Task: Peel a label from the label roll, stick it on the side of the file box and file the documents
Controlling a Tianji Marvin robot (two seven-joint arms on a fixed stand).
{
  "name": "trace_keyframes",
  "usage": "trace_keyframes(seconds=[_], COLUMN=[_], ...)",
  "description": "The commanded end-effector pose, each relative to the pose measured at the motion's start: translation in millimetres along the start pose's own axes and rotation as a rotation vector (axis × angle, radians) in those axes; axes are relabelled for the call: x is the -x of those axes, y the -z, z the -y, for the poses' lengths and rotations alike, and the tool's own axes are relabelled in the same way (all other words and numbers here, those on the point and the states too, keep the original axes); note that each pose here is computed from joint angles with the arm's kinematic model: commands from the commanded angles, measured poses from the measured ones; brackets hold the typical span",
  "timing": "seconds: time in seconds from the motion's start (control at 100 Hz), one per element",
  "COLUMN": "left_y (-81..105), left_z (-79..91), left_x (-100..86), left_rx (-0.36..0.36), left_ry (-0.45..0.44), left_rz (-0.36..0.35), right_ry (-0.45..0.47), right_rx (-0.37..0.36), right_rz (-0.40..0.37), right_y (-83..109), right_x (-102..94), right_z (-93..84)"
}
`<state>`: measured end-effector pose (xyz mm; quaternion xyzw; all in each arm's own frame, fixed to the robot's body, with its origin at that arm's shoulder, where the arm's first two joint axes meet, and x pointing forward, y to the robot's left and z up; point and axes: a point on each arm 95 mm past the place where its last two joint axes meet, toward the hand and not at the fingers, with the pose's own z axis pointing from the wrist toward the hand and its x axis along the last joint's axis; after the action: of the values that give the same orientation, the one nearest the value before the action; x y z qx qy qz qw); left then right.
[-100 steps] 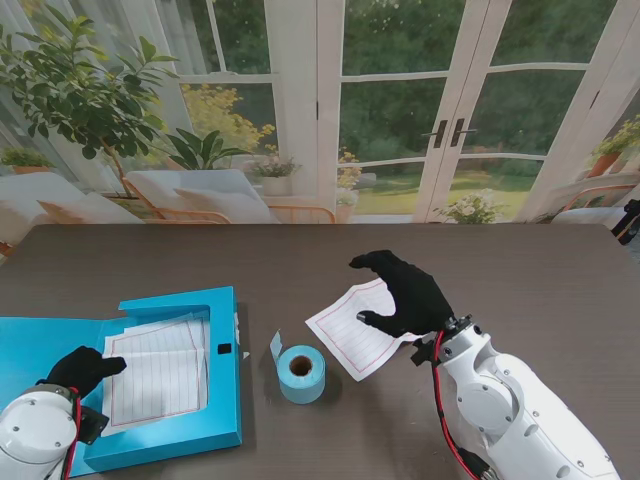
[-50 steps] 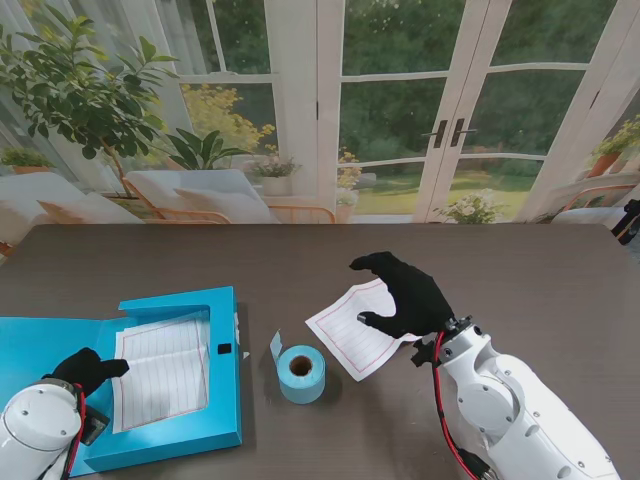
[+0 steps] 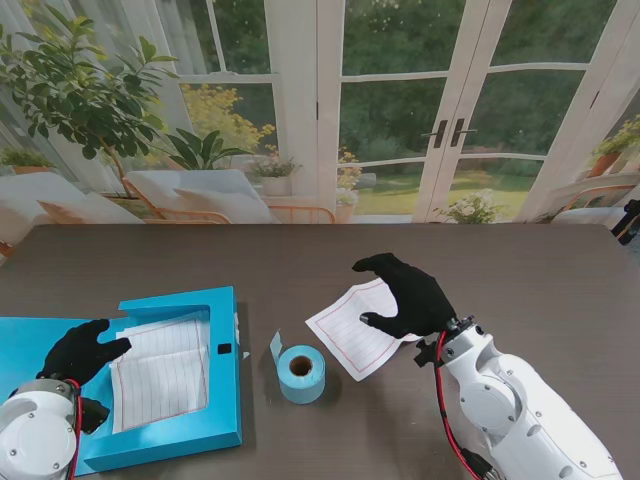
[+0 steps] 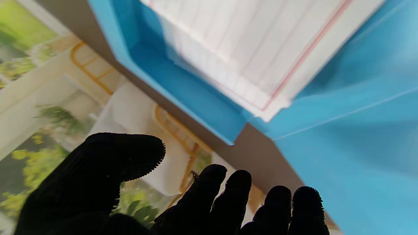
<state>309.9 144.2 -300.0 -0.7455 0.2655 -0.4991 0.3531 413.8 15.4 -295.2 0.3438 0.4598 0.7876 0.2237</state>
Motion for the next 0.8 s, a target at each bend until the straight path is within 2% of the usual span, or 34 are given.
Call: trace_keyframes(seconds=[0.0,0.19,0.47,0.69,0.79], left_y=[1.4,2.8,-4.8,-9.2,-10.4], left_z=[-1.2,-5.5,-24.1,-41.2,-49.2], left_x=[-14.5,-43.5,-84.7,-108.3,-115.9], left_rx=[0.007,0.052,0.094,0.139,0.166], left_ry=[0.05,0.126,0.212,0.252,0.26], left_rz=[-0.077,-0.284,-0.567,-0.7,-0.733], right_ry=[0.01,0.03,0.047,0.073,0.133], right_rx=[-0.03,-0.044,-0.077,-0.142,-0.188], right_rz=[0.012,0.053,0.111,0.191,0.218], right_y=[4.5,8.3,13.0,23.7,30.2], right_x=[1.7,4.5,13.3,28.3,36.5], right_z=[4.3,3.4,-1.0,3.4,6.4])
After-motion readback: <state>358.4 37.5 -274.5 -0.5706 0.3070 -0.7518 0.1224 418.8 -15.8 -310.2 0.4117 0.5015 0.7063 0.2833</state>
